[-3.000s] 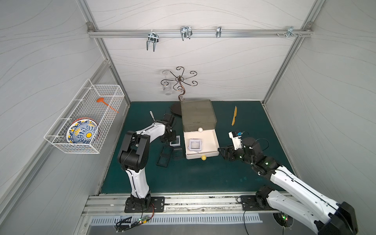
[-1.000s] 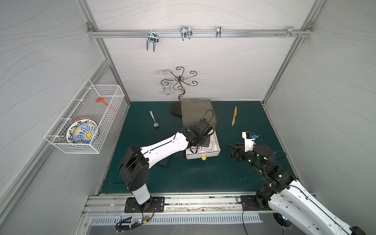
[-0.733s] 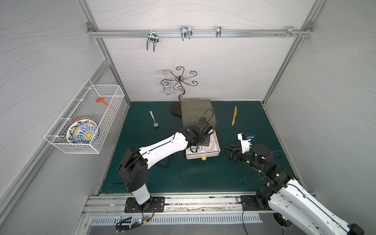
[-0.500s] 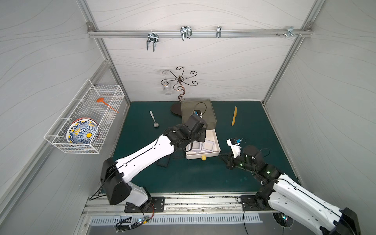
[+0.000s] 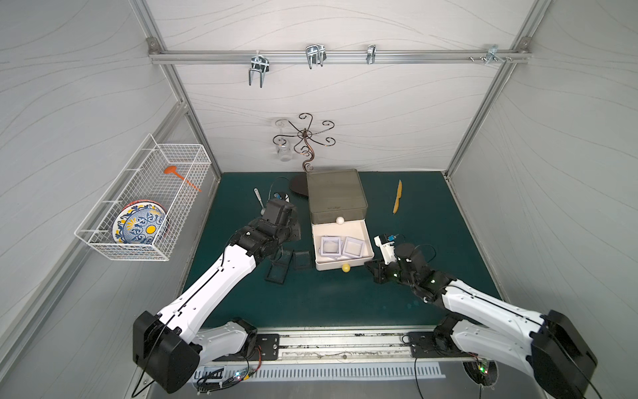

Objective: Place the brooch boxes into the drawer by color
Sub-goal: Close the drawer in the storage box.

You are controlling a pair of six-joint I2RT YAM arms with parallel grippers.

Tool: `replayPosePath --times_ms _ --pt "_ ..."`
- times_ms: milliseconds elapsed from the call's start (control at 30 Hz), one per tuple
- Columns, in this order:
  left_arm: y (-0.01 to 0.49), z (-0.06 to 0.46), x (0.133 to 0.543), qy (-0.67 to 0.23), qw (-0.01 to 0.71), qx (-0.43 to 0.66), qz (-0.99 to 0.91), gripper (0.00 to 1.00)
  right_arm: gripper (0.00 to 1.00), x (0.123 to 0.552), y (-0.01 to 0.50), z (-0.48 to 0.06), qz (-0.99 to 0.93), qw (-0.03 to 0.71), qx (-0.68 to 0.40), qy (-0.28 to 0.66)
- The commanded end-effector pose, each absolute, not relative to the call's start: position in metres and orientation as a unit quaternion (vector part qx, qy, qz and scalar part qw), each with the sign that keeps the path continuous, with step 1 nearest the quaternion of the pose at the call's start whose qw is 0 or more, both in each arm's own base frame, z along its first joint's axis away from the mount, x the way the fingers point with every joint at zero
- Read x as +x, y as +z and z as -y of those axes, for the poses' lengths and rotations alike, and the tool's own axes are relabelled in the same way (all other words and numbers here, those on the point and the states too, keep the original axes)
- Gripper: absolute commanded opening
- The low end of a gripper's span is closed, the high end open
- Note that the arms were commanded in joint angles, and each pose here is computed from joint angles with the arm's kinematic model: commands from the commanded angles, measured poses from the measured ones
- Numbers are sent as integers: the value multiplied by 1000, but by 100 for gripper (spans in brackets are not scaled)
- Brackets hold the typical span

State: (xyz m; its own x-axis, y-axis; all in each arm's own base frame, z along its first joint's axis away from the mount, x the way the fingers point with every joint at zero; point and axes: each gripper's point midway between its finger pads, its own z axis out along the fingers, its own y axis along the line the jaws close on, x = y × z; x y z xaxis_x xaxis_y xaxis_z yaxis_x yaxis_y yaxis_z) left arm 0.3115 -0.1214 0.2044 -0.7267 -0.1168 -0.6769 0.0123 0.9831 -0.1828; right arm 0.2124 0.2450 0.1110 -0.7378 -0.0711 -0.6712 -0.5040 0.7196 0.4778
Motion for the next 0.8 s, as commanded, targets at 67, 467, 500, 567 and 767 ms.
replayPosePath --times_ms 67,467,500,567,767 --pt "210 112 314 -104 396 -53 -911 38 0 245 152 -266 -841 374 -157 358" --pt "179 101 282 -110 368 -72 -920 38 0 273 159 -286 -844 375 -163 347" --pt "178 100 281 -110 369 -73 -920 38 0 276 156 -287 -846 374 -158 344" --pt "177 97 279 -106 371 -74 -920 39 0 279 154 -290 -849 370 -155 345" --pt "174 88 277 -77 372 -70 -923 40 0 256 197 -277 -827 391 -174 364"
